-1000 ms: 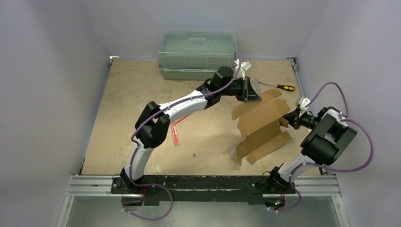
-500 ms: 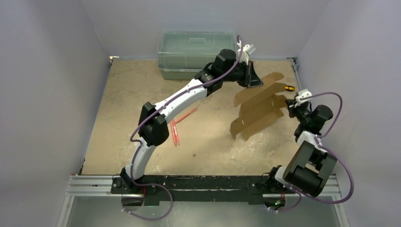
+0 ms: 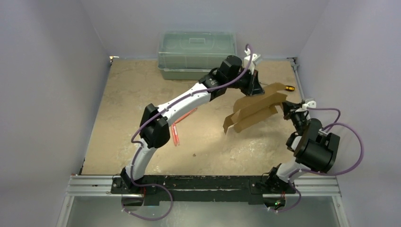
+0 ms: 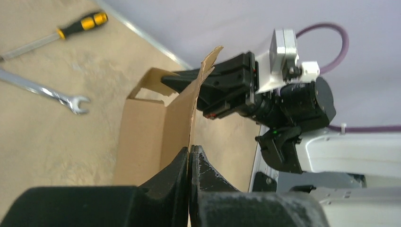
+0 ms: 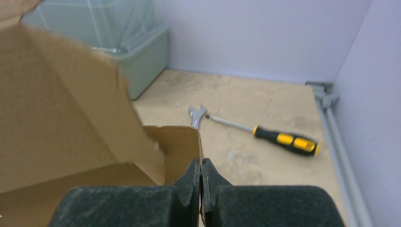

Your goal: Fold the paper box

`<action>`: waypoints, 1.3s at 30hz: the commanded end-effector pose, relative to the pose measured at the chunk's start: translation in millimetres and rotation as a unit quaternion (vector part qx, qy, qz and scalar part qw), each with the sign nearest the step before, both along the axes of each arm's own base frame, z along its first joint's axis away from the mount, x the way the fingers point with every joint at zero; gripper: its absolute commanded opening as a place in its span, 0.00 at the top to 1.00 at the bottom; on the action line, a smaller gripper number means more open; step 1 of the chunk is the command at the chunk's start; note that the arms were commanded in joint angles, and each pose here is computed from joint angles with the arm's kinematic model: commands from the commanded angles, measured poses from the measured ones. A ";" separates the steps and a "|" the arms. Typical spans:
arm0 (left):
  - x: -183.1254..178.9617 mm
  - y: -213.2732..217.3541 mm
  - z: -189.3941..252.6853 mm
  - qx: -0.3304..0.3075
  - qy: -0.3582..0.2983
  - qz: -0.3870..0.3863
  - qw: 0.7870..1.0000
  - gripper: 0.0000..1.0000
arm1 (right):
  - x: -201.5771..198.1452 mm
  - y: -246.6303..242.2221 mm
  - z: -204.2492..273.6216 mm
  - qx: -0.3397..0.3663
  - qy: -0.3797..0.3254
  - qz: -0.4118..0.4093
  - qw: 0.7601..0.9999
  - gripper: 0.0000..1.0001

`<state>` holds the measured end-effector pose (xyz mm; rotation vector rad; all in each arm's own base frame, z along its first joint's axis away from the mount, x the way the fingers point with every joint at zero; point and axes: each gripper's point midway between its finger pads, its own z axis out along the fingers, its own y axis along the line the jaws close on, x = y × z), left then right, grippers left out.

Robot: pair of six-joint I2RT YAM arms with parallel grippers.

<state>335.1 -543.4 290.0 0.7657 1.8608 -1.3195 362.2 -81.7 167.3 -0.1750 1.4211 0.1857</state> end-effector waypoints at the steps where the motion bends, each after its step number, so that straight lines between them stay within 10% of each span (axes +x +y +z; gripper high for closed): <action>1: -15.1 -1.4 -25.2 0.026 -0.001 -0.012 1.000 1.00 | -12.1 6.2 32.5 -0.081 -0.109 -0.005 0.991 1.00; 39: -47.4 -4.0 -21.2 -0.045 0.030 0.018 0.998 1.00 | -42.3 12.2 -26.8 -0.147 -0.049 0.014 0.988 1.00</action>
